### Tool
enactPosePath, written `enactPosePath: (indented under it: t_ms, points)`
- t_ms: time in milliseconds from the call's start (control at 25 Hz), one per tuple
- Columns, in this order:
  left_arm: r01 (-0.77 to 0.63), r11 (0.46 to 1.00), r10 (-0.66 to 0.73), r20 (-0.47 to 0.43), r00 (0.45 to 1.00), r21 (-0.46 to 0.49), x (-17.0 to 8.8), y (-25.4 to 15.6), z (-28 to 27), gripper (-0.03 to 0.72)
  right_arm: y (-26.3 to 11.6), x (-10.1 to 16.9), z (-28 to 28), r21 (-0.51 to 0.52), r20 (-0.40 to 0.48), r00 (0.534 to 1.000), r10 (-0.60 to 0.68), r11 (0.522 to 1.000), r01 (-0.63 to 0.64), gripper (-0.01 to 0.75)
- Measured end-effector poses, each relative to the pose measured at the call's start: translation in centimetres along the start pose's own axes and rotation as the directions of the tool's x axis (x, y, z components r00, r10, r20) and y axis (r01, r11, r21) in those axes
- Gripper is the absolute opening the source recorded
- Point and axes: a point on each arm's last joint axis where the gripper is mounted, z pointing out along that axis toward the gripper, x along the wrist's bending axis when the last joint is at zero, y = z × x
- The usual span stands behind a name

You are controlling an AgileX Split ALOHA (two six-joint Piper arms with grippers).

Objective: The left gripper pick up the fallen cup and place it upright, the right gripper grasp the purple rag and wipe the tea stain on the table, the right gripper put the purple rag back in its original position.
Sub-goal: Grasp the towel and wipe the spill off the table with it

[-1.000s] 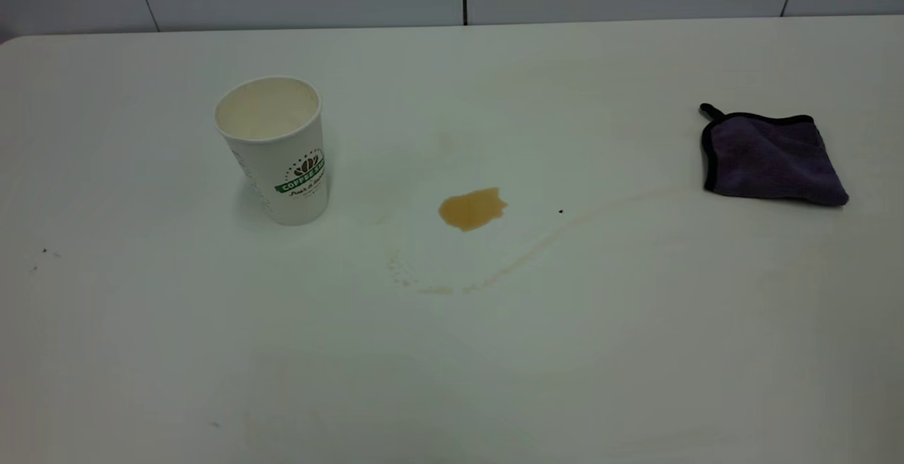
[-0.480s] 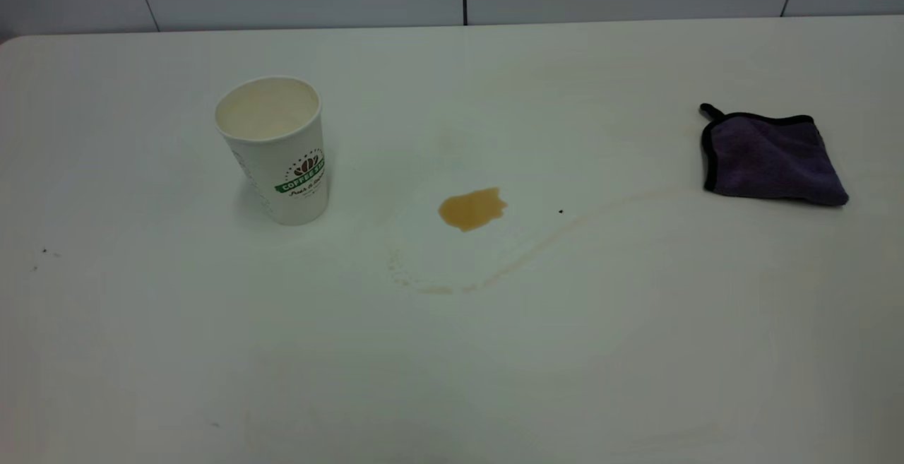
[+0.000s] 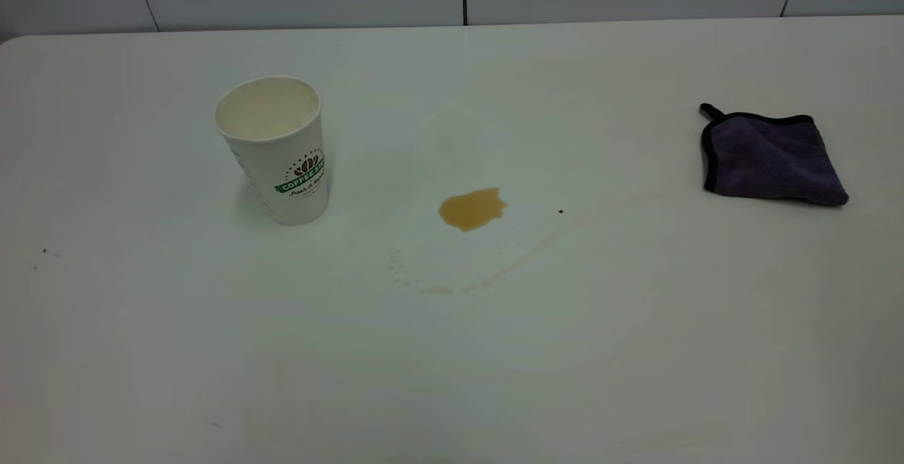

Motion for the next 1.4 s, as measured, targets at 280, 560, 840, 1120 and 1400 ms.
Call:
enactPosePath:
  t_ms: [280,560,840,1120,1400]
  points:
    - [0.0,1.0,0.0,0.0,1.0,0.0,0.0,0.0,0.0,0.524,0.4,-0.2,-0.1,-0.021,0.015,1.0,-0.007,1.0,0.007,0.238]
    - [0.0,1.0,0.0,-0.001,1.0,0.0,0.0,0.0,0.0,0.524,7.3,-0.6,1.9,-0.021,0.019,0.999,-0.037,0.999,0.038,0.238]
    - [0.0,1.0,0.0,-0.001,1.0,0.0,0.0,0.0,0.0,0.524,15.2,-0.5,9.6,0.083,-0.03,0.999,-0.028,0.996,0.03,0.261]
    - [0.0,1.0,0.0,-0.001,1.0,0.0,0.0,0.0,0.0,0.524,17.9,0.0,17.5,0.248,-0.068,0.998,0.005,0.969,0.012,0.487]
    - [-0.008,1.0,0.008,-0.001,1.0,0.0,0.0,0.0,0.0,0.524,16.2,1.1,24.8,0.4,-0.136,0.991,0.02,0.916,0.037,0.722]
